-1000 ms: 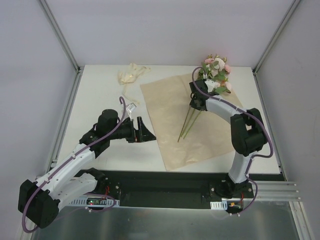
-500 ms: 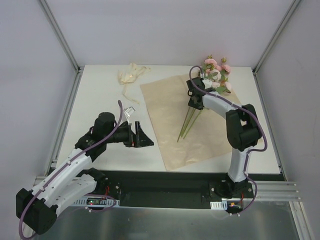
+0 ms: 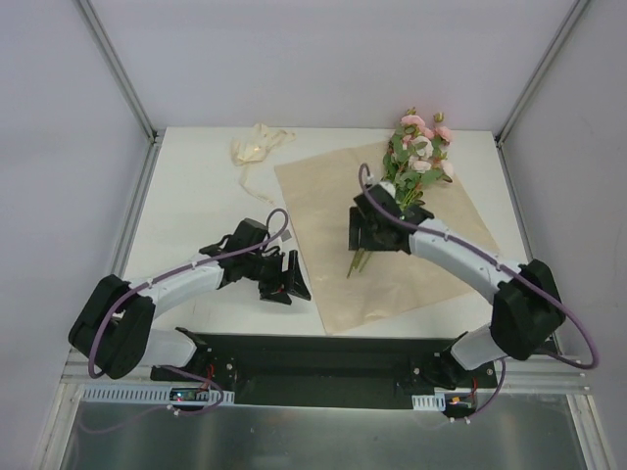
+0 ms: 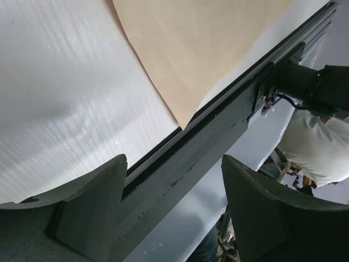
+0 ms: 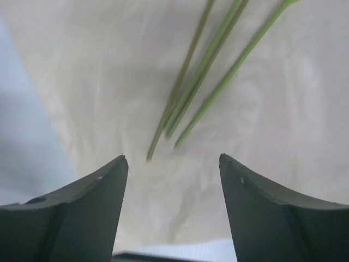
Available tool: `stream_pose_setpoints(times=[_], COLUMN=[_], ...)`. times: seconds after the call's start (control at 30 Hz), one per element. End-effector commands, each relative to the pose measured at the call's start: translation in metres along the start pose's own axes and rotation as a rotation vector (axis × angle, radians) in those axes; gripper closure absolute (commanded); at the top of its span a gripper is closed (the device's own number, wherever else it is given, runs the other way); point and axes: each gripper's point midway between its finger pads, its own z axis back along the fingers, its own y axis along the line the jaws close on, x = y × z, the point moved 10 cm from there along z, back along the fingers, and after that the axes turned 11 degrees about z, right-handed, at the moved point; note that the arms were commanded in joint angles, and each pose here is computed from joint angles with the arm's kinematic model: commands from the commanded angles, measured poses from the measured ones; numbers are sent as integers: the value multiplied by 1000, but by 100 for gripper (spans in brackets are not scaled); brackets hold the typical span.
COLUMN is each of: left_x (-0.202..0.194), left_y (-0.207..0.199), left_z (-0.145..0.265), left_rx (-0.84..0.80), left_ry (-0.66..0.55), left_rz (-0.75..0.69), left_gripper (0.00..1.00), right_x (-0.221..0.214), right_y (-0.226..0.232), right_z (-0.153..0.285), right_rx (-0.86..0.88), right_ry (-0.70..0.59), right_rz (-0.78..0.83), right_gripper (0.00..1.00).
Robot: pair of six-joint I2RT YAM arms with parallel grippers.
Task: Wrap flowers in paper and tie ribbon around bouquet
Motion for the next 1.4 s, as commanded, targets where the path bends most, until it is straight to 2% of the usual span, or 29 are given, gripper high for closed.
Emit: stream_pose_setpoints(times=[0.0, 0.07, 0.1, 0.17, 0.2, 0.27, 0.33, 0.47, 0.6, 0.73, 0.97, 1.0, 1.03, 1.2, 1.23, 1.37], left_x=[-3, -8, -8, -14, -17, -21, -28, -31, -38, -45, -51, -50, -50, -44, -43, -37], left_y=[2, 3, 4, 1, 7, 5, 19, 30, 33, 35, 32, 31, 30, 8, 5, -17], left_z=[-10, -16, -21, -29, -35, -45, -53, -64, -84, -103, -114, -114, -113, -112, -112, -114], left_rx=[-63, -68, -56, -59, -40, -89, -71, -45, -40, -37, -82, -88, -83, -122, -132, -187], left_ry=[-18, -2, 17, 59, 73, 63, 44, -19, 1, 21, 41, 33, 31, 46, 61, 102], left_rz=[-43, -30, -14, -5, 18, 32, 109, 156, 188, 287, 322, 309, 305, 267, 270, 255], left_gripper=[31, 30, 30, 34, 43, 49, 53, 53, 55, 55, 73, 80, 82, 89, 100, 100], right_x=[-74, -89, -105, -107, -110, -107, -108, -108, -116, -125, -140, -141, -146, -151, -156, -159], right_y=[25, 34, 31, 31, 27, 24, 18, 4, -6, -16, -18, -17, -18, -4, 1, 14], right_z=[18, 19, 14, 17, 18, 28, 33, 53, 61, 64, 57, 55, 51, 46, 49, 60], right_rx=[143, 190, 201, 246, 239, 248, 250, 275, 289, 276, 304, 307, 304, 425, 445, 381], right_ry=[130, 119, 154, 111, 103, 57, 17, -91, -125, -136, -117, -119, -106, -139, -148, -276], right_rz=[209, 214, 215, 173, 167, 156, 149, 119, 123, 123, 90, 86, 92, 213, 271, 473], right_gripper=[29, 29, 29, 29, 29, 30, 30, 29, 29, 28, 28, 28, 28, 28, 28, 27])
